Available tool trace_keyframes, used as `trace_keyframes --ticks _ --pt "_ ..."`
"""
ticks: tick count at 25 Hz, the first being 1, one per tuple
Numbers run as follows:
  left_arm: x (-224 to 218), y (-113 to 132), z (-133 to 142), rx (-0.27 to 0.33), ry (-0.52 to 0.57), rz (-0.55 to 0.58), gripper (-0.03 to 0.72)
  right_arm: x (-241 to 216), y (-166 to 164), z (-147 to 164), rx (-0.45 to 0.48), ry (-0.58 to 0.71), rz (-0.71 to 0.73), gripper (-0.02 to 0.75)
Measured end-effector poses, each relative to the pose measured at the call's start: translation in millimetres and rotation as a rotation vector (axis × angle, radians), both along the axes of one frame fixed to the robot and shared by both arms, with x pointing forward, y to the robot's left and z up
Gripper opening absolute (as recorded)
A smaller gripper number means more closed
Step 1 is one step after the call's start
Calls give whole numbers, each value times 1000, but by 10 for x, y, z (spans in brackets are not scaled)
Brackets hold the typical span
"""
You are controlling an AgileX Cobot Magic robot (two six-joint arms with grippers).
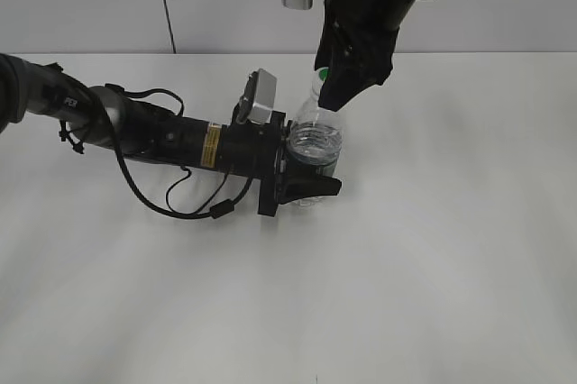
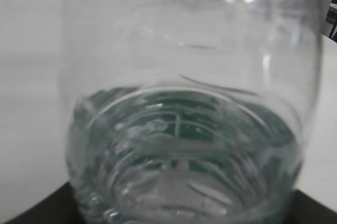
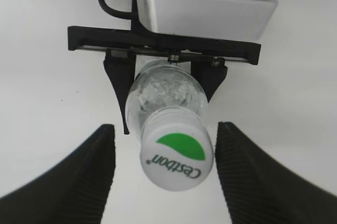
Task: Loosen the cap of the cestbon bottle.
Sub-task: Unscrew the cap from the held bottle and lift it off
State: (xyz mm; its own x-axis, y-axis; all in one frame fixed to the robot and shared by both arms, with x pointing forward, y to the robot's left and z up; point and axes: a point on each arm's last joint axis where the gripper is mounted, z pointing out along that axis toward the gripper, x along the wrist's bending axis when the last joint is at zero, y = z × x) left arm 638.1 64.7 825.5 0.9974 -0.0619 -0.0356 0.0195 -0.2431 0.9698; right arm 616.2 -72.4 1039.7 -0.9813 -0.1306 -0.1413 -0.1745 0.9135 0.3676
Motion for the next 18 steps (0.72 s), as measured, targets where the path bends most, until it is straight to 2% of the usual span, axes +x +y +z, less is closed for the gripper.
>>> trace_keyframes --ticks 9,14,18 --pt "0 0 0 0 2 0 408 -25 -7 107 19 -3 -33 480" --pt "-1 0 0 0 2 -1 408 7 12 255 60 7 -152 480" --pt "-2 0 1 -1 2 -2 408 34 27 402 110 39 -311 480"
